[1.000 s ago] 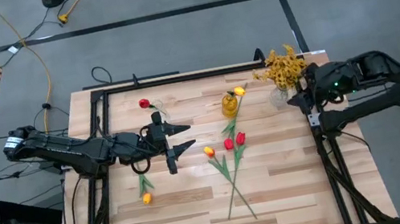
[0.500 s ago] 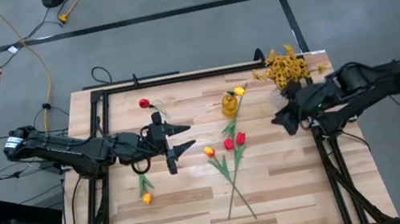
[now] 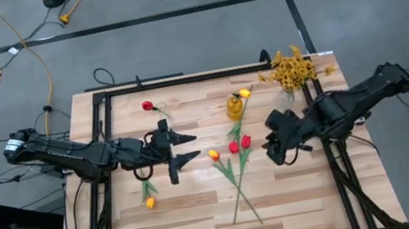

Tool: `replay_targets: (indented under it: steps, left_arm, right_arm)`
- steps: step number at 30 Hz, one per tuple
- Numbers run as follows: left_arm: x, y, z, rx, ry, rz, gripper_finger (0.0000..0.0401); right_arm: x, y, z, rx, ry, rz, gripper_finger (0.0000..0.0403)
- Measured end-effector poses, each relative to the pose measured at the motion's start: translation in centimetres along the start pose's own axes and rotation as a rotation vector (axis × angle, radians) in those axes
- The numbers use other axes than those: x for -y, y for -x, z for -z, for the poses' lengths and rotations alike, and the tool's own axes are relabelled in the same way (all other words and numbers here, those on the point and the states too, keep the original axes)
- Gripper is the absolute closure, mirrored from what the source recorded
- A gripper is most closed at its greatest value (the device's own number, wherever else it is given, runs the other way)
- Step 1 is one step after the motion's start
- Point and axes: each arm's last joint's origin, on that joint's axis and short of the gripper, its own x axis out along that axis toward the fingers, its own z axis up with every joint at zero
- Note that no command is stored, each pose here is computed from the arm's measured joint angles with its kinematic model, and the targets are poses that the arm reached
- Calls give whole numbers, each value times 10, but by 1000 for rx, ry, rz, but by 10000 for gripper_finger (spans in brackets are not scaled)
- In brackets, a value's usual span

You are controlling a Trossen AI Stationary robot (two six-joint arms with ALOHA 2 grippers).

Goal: Sort flowers into vase by color
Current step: Put the right yellow flower into the yellow flower vase

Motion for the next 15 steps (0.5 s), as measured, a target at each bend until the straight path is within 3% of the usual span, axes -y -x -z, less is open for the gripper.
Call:
replay_targets:
  steps: [15]
  left_arm:
    - [-10, 50, -4, -172, -62, -10, 193]
  right_arm:
    - [-50, -76, 9, 41, 23, -6, 210]
